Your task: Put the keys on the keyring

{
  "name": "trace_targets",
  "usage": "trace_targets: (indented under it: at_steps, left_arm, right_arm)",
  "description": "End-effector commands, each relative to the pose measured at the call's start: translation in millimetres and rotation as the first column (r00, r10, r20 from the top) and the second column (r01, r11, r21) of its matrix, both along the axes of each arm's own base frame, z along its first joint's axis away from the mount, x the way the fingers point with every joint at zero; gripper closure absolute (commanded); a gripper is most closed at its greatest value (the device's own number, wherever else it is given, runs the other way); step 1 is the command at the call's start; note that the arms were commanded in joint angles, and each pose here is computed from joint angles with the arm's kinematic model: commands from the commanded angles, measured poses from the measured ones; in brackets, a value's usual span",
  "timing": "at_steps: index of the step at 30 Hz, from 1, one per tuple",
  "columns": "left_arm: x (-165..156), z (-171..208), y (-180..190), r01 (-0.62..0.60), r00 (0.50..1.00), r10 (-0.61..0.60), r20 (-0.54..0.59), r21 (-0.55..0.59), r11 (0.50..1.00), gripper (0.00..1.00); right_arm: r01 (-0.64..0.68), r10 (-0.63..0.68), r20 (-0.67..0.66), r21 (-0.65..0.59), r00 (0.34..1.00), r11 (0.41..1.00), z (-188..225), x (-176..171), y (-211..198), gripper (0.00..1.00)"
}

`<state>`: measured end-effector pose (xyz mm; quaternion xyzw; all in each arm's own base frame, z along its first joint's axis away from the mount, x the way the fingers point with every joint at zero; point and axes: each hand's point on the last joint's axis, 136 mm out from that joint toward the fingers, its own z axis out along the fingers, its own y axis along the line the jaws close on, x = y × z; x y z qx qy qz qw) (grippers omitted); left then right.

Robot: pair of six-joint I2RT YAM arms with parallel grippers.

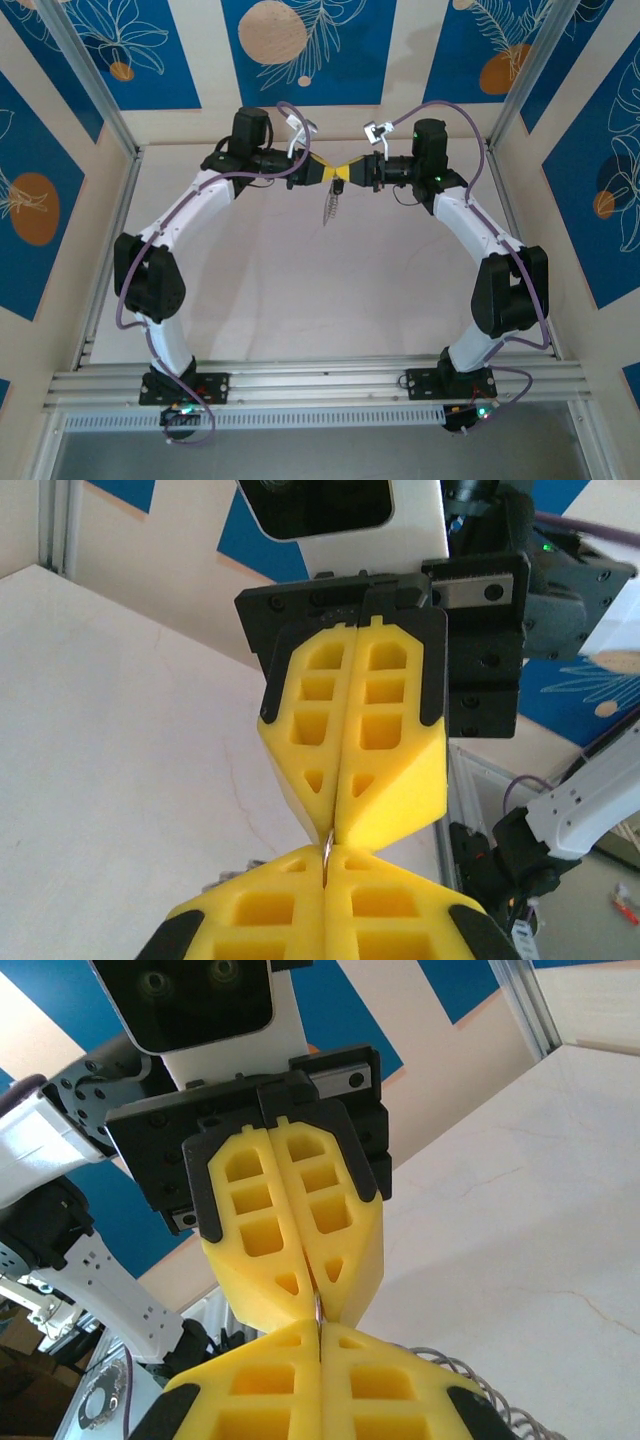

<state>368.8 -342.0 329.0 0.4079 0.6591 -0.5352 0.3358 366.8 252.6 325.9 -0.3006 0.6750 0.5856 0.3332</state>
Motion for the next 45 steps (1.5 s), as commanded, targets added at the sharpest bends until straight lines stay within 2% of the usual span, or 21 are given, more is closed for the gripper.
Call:
trace_targets:
  at_steps: [1,2,5,11,20,35,42,45]
  left_arm:
    - [-3,18,-6,0.019,0.999,-0.015,0.049,-0.083,0.996,1.00]
    - [-2,19,-5,0.006,0.999,-0.001,0.048,-0.100,0.995,1.00]
    - [-1,28,-2,-0.029,0.998,0.037,0.048,-0.168,0.985,1.00]
    - [-10,46,3,-0.034,0.999,0.042,0.023,-0.287,0.957,1.00]
    - [-25,67,9,-0.009,1.000,0.004,-0.012,-0.388,0.922,1.00]
    - [-46,81,5,0.040,0.999,-0.044,0.000,-0.409,0.912,1.00]
    - [-53,84,3,0.054,0.998,-0.054,0.011,-0.410,0.910,1.00]
    - [-54,85,3,0.057,0.998,-0.055,0.016,-0.412,0.909,1.00]
  right_arm:
    - [-0.013,0.013,-0.001,0.022,1.000,1.000,14,-4,1,0.88]
    - [0.001,-0.001,-0.001,0.029,1.000,1.000,17,-4,-3,0.78]
    - [0.064,-0.065,0.017,0.054,0.998,0.997,25,-6,-20,0.59]
    - [0.148,-0.151,0.038,0.089,0.988,0.985,23,-20,-43,0.48]
    - [0.176,-0.182,0.045,0.112,0.982,0.978,12,-32,-47,0.42]
    - [0.079,-0.093,0.100,0.136,0.991,0.988,27,-40,-18,0.39]
    - [0.059,-0.075,0.112,0.136,0.991,0.989,29,-45,-8,0.40]
    - [0.054,-0.070,0.115,0.137,0.991,0.989,31,-46,-6,0.46]
